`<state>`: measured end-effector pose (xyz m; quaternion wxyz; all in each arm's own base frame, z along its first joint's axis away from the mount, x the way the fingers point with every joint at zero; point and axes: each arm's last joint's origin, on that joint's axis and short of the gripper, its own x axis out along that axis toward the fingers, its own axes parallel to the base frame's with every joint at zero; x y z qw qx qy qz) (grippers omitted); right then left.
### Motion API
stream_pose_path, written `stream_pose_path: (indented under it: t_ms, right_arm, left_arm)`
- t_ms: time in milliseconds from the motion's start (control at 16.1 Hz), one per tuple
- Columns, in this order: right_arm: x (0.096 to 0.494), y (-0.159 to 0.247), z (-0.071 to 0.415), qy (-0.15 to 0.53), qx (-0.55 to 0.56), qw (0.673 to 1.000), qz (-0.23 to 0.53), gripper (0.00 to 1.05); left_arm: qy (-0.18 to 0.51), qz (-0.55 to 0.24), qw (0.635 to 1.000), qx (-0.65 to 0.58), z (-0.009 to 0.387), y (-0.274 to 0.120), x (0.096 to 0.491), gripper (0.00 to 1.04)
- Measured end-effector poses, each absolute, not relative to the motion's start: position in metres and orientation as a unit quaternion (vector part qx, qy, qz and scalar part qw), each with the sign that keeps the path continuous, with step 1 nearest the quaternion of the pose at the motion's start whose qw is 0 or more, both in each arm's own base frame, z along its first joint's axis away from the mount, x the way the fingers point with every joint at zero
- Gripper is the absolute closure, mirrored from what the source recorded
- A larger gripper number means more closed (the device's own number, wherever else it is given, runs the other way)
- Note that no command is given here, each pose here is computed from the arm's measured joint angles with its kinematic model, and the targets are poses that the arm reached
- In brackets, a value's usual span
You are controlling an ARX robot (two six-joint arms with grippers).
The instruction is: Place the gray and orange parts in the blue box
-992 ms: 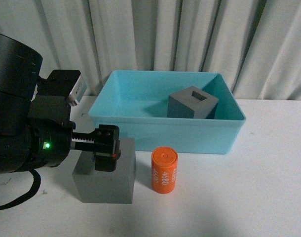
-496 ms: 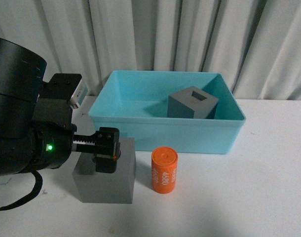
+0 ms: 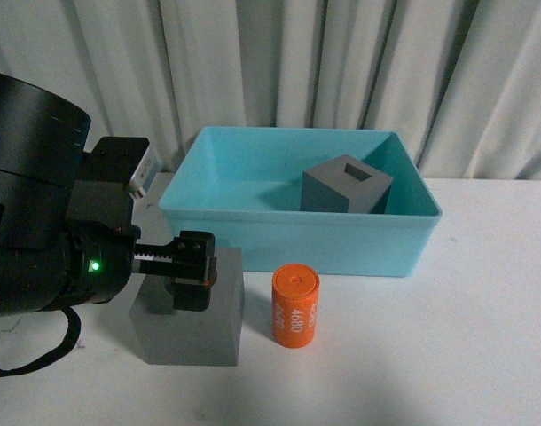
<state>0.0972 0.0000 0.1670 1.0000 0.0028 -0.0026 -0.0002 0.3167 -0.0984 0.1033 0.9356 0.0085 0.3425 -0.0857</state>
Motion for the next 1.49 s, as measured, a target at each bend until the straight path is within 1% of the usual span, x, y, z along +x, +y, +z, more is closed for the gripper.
stream_pose_path:
  t_ms: [186,372,434,496,682,744,868,992,1116,1240,1302,1364,1426,1488]
  right_arm:
    - [0.097,0.0,0.167,-0.002,0.003,1.0,0.0,0.06]
    - [0.097,0.0,0.167,-0.002,0.003,1.0,0.0,0.06]
    - [0.097,0.0,0.167,-0.003,0.003,1.0,0.0,0.06]
    - [0.097,0.0,0.167,-0.002,0.003,1.0,0.0,0.06]
    - [0.097,0.0,0.167,-0.003,0.003,1.0,0.0,0.06]
    - [0.097,0.0,0.167,-0.003,0.003,1.0,0.0,0.06]
    - [0.097,0.0,0.167,-0.003,0.003,1.0,0.0,0.06]
    - [0.097,0.0,0.167,-0.002,0.003,1.0,0.0,0.06]
    - [0.097,0.0,0.167,-0.002,0.003,1.0,0.0,0.06]
    - [0.097,0.0,0.167,-0.003,0.003,1.0,0.0,0.06]
    - [0.097,0.0,0.167,-0.003,0.003,1.0,0.0,0.06]
    - [0.097,0.0,0.167,-0.003,0.003,1.0,0.0,0.06]
    - [0.097,0.0,0.167,-0.003,0.003,1.0,0.0,0.06]
    - [0.097,0.0,0.167,-0.003,0.003,1.0,0.0,0.06]
  left_arm:
    - [0.343,-0.081,0.936,0.007,0.1,-0.096,0.32,0.07]
    - [0.352,-0.073,0.933,0.005,0.089,-0.078,0.321,0.08]
    - [0.354,-0.08,0.932,0.002,0.088,-0.077,0.319,0.22]
    - [0.354,-0.081,0.932,0.002,0.088,-0.077,0.319,0.24]
    - [0.355,-0.087,0.931,-0.001,0.088,-0.078,0.318,0.35]
    - [0.356,-0.09,0.93,-0.002,0.088,-0.078,0.317,0.4]
    - [0.357,-0.095,0.929,-0.004,0.088,-0.078,0.314,0.6]
    - [0.358,-0.097,0.929,-0.004,0.089,-0.078,0.312,0.74]
    - [0.361,-0.094,0.928,-0.006,0.095,-0.076,0.308,0.82]
    - [0.375,-0.087,0.923,-0.014,0.101,-0.073,0.304,0.84]
    - [0.391,-0.087,0.916,-0.028,0.108,-0.069,0.3,0.84]
    - [0.382,-0.095,0.917,-0.07,0.153,-0.059,0.294,0.85]
    - [0.304,-0.114,0.94,-0.109,0.232,-0.054,0.305,0.85]
    - [0.241,-0.126,0.956,-0.112,0.273,-0.062,0.333,0.85]
